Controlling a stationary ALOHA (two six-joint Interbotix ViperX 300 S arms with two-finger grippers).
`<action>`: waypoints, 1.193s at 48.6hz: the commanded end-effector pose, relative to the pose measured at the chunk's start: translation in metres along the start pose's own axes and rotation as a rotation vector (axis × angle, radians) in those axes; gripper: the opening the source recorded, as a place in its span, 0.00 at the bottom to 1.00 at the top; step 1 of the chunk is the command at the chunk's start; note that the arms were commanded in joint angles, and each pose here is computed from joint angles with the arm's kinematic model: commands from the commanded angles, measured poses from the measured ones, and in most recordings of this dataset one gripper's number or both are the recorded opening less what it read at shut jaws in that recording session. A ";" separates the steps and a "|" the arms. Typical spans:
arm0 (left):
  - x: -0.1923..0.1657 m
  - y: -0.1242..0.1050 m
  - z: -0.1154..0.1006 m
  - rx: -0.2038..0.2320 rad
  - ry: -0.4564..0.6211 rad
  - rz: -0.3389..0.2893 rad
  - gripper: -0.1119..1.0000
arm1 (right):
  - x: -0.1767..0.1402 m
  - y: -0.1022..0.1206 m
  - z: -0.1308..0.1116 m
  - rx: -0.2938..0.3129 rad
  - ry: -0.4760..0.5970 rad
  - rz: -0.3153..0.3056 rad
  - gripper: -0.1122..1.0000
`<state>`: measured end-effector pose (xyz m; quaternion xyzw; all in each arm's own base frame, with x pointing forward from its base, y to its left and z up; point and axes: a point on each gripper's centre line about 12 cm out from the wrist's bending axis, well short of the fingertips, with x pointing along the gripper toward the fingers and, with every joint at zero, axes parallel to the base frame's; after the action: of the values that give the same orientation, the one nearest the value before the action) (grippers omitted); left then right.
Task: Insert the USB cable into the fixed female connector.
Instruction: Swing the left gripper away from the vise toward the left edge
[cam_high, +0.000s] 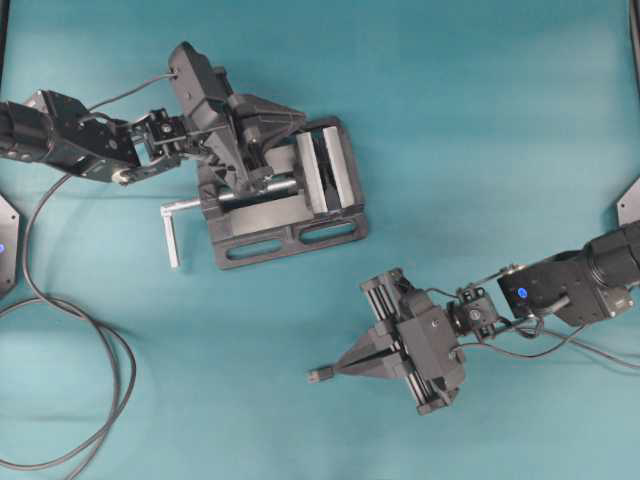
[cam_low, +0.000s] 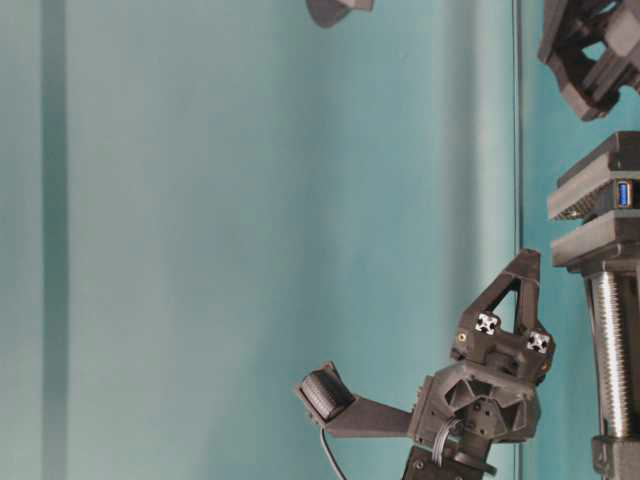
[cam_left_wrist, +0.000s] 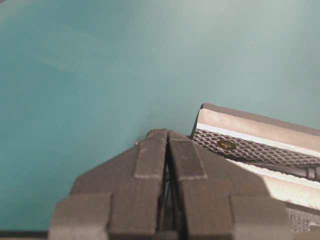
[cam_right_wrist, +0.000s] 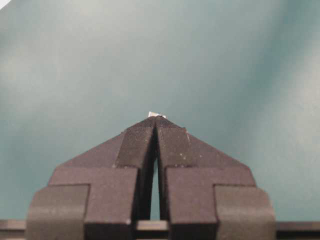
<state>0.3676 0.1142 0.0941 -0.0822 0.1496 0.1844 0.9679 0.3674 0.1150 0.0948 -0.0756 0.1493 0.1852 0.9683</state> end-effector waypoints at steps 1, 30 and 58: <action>-0.001 -0.007 0.012 0.035 -0.020 -0.028 0.11 | 0.001 -0.001 0.005 0.004 -0.018 -0.004 0.10; -0.022 -0.020 0.037 0.066 -0.023 -0.067 0.21 | 0.007 -0.004 0.020 0.057 0.024 -0.010 0.10; -0.102 -0.062 0.066 -0.131 0.150 -0.183 0.99 | 0.004 -0.006 0.018 0.094 0.031 -0.015 0.14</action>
<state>0.3209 0.0493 0.1860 -0.1670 0.2072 0.1155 0.9570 0.3738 0.1148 0.0942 -0.0380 0.1954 0.1717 0.9648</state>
